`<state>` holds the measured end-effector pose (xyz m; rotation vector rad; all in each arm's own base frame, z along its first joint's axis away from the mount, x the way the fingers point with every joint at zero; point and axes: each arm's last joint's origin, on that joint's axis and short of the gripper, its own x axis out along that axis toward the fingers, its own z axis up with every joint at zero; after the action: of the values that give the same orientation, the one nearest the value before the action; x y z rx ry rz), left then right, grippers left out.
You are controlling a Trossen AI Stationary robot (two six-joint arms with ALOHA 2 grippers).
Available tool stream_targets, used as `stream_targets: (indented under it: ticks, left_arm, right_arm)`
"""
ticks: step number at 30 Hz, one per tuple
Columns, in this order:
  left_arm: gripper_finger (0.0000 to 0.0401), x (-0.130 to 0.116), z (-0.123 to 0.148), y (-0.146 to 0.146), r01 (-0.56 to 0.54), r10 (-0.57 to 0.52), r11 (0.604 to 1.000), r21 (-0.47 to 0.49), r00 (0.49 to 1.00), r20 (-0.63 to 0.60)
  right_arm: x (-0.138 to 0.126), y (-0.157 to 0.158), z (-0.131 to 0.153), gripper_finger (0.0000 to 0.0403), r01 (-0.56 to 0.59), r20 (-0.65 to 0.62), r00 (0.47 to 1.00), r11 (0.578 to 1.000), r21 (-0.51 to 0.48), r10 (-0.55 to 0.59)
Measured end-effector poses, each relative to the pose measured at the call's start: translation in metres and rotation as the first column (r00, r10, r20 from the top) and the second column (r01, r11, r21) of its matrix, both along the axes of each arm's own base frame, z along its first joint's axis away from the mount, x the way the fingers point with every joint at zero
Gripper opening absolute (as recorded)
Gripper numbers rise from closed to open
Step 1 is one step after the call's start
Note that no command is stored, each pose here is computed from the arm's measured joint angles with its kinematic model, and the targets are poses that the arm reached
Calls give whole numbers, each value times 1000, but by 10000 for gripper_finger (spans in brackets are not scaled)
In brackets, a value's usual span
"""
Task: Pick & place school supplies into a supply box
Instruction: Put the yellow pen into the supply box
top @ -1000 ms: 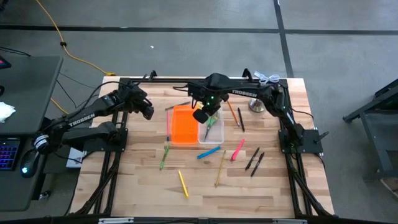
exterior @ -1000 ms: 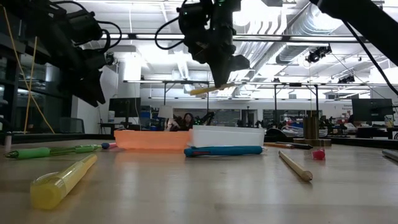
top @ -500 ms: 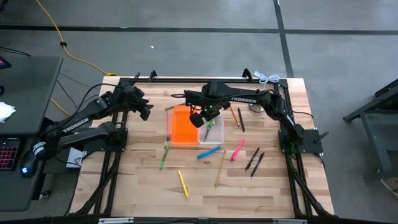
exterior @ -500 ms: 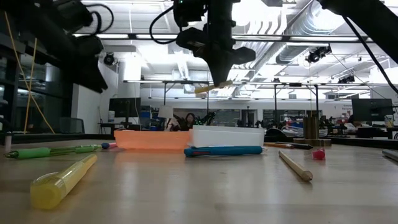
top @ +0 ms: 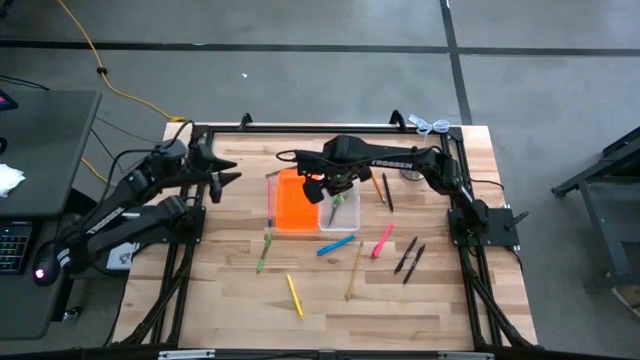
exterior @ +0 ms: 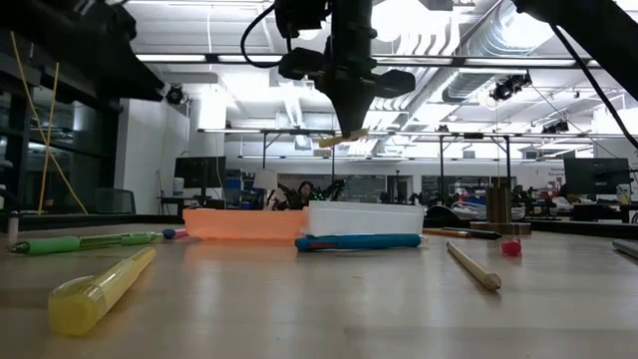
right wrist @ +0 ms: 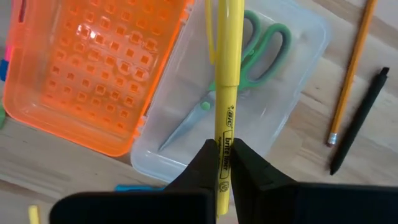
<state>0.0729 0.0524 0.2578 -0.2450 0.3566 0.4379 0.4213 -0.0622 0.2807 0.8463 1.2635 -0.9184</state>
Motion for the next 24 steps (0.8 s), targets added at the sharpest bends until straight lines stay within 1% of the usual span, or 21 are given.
stream_targets:
  ticks: [7, 9, 16, 19, 22, 24]
  left_arm:
    - [209, -10, 5, -8, 6, -9, 998, 62, 999, 51]
    - [209, -11, 5, -10, 20, -24, 998, 67, 998, 60]
    - [209, -10, 6, -11, 87, -92, 993, 78, 993, 68]
    - [209, -10, 6, -11, 87, -92, 993, 78, 993, 68]
    - [209, -10, 6, -11, 87, -92, 993, 78, 993, 68]
    - [209, -10, 6, -11, 86, -92, 993, 78, 993, 68]
  right_arm:
    - [8, 5, -14, 8, 43, -7, 999, 998, 35, -43]
    - [10, 5, -18, 10, 47, -13, 999, 998, 50, -47]
    - [16, 4, -35, 7, 53, -42, 998, 998, 45, -51]
    - [14, 4, -51, 9, 77, -81, 994, 995, 59, -72]
    - [9, 6, -74, 12, 92, -154, 985, 990, 108, -75]
    - [6, 7, -85, 12, 113, -177, 980, 985, 127, -90]
